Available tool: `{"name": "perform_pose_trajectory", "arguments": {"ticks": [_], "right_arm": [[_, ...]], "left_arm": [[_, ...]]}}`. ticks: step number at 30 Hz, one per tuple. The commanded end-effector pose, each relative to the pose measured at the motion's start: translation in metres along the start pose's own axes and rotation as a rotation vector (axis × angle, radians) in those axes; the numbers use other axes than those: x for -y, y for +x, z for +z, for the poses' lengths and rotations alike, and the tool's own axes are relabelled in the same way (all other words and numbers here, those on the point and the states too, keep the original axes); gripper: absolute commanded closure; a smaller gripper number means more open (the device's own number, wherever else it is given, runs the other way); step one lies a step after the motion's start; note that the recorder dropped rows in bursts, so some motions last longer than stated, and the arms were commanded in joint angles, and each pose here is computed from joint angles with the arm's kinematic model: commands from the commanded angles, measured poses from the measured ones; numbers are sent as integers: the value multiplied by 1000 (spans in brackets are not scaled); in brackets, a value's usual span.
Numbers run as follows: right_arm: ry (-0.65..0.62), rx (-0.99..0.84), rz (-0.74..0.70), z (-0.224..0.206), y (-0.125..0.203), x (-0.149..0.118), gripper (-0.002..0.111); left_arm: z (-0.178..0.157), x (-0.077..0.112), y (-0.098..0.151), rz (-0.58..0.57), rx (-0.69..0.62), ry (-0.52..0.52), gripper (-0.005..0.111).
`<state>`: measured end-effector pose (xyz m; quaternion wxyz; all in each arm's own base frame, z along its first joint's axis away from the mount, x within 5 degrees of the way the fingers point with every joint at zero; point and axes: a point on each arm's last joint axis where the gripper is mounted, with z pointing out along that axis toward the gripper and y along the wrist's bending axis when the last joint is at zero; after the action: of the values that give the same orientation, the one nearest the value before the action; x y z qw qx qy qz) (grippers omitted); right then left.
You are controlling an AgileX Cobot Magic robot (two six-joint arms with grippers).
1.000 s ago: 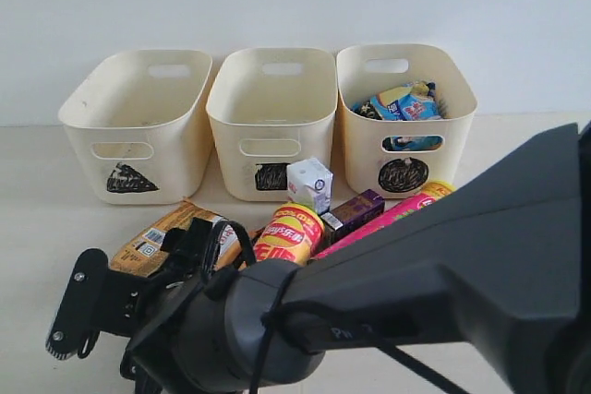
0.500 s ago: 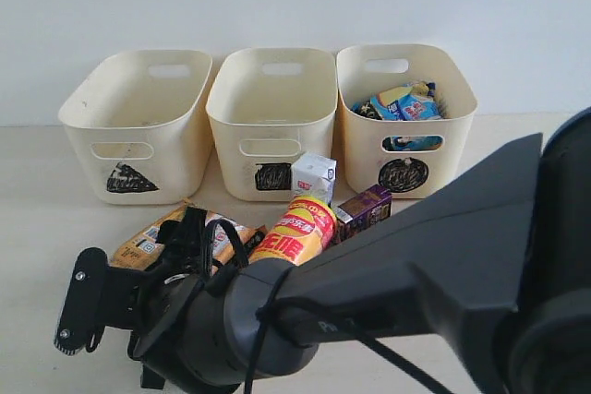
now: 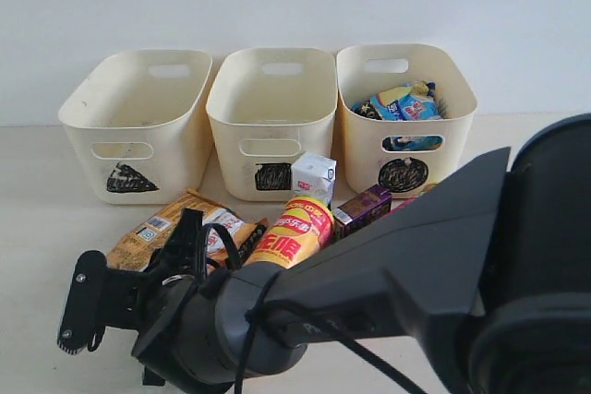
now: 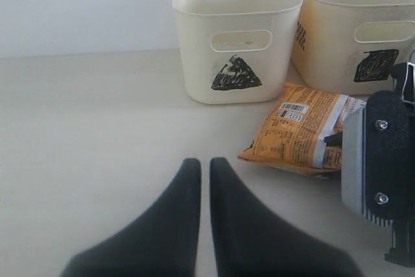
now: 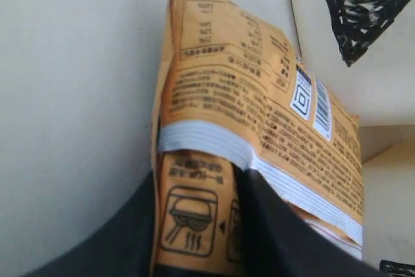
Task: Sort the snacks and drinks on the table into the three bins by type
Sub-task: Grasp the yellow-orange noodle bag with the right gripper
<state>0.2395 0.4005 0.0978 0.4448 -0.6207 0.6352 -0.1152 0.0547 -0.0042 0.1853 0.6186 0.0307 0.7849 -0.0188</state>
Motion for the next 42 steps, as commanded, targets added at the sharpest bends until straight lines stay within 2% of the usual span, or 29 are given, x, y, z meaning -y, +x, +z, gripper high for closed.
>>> {"name": "perform_pose_trajectory", "arguments": {"ticks": [1,4,10,22,33,42], "right_arm": [[-3,33,2,-14,-14,-1,108],[50,44,-20,-27,-24,3,108],[64,84,-25,-51,-38,12,108],[78,128,-35,-92,-46,17,108],[109,169,43,-118,-54,42,108],[126,178,62,-140,-47,55,108]], "left_arm": [[0,0,0,-6,11,-1,102],[0,0,0,-6,11,-1,102],[0,0,0,-6,11,-1,102],[0,0,0,-6,11,-1,102],[0,0,0,-6,11,-1,102],[0,0,0,-6,11,-1,102]]}}
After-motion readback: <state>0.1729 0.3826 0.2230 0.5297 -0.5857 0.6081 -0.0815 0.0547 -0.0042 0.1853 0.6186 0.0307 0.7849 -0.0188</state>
